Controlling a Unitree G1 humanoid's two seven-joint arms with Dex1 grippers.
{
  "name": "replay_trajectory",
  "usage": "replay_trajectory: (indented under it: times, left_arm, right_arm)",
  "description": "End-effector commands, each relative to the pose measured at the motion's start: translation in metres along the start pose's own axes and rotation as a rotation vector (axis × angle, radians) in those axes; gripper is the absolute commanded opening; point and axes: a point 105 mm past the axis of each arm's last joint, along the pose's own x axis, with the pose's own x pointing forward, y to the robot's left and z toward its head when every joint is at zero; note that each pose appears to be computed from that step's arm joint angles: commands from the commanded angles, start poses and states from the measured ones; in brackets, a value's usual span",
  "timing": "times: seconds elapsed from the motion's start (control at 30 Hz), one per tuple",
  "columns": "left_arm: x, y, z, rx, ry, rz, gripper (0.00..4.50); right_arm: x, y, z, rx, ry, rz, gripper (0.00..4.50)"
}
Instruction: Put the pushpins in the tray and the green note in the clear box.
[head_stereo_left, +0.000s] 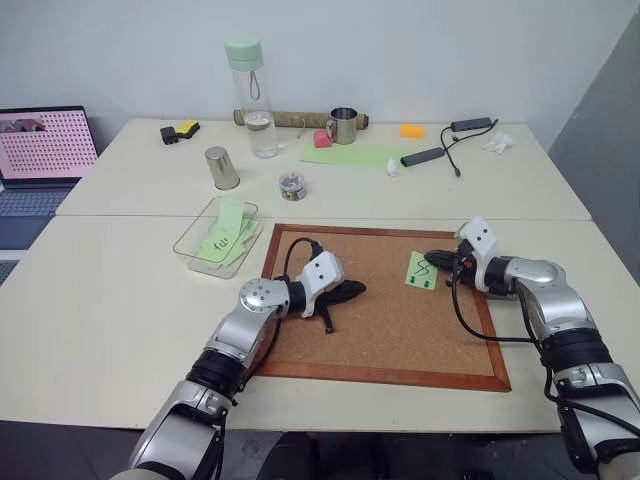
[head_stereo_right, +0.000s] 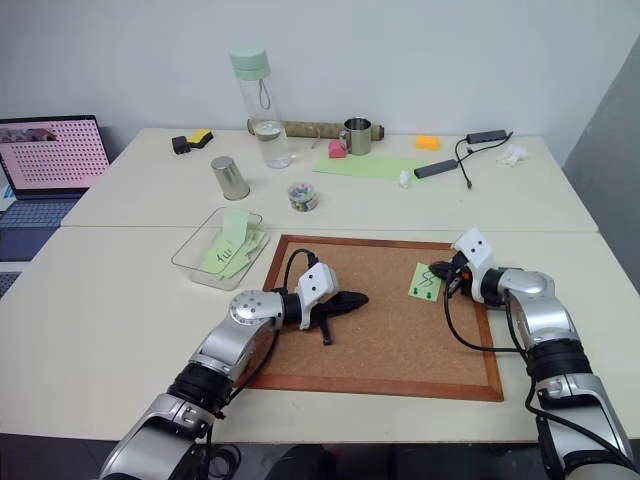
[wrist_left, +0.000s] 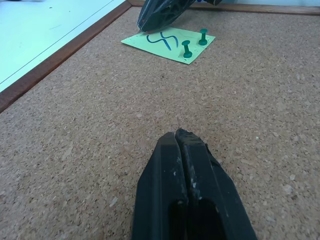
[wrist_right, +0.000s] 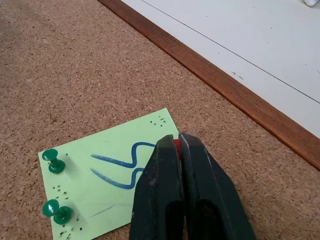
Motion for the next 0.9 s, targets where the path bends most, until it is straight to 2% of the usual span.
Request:
replay_trajectory:
  times: [0.03, 0.33, 0.63, 0.77, 0.9]
  left_arm:
    - [-0.003, -0.007, -0.023, -0.046, 0.077, -0.006, 0.0]
    - [-0.002, -0.017, -0.033, -0.056, 0.11, -0.03, 0.0]
    - [0.0, -0.02, -0.034, -0.055, 0.116, -0.04, 0.0]
    - [0.001, -0.02, -0.034, -0.052, 0.115, -0.039, 0.0]
    - [0.002, -0.02, -0.033, -0.05, 0.112, -0.038, 0.0]
  right_arm:
    - [-0.005, -0.007, 0.029, -0.002, -0.106, -0.019, 0.03]
    - [-0.017, -0.003, 0.055, 0.087, -0.215, -0.023, 0.03]
    - [-0.035, -0.006, 0.062, 0.101, -0.217, -0.053, 0.03]
    - [-0.054, -0.02, 0.051, 0.084, -0.141, -0.136, 0.03]
    - [-0.074, -0.035, 0.024, 0.099, -0.024, -0.228, 0.03]
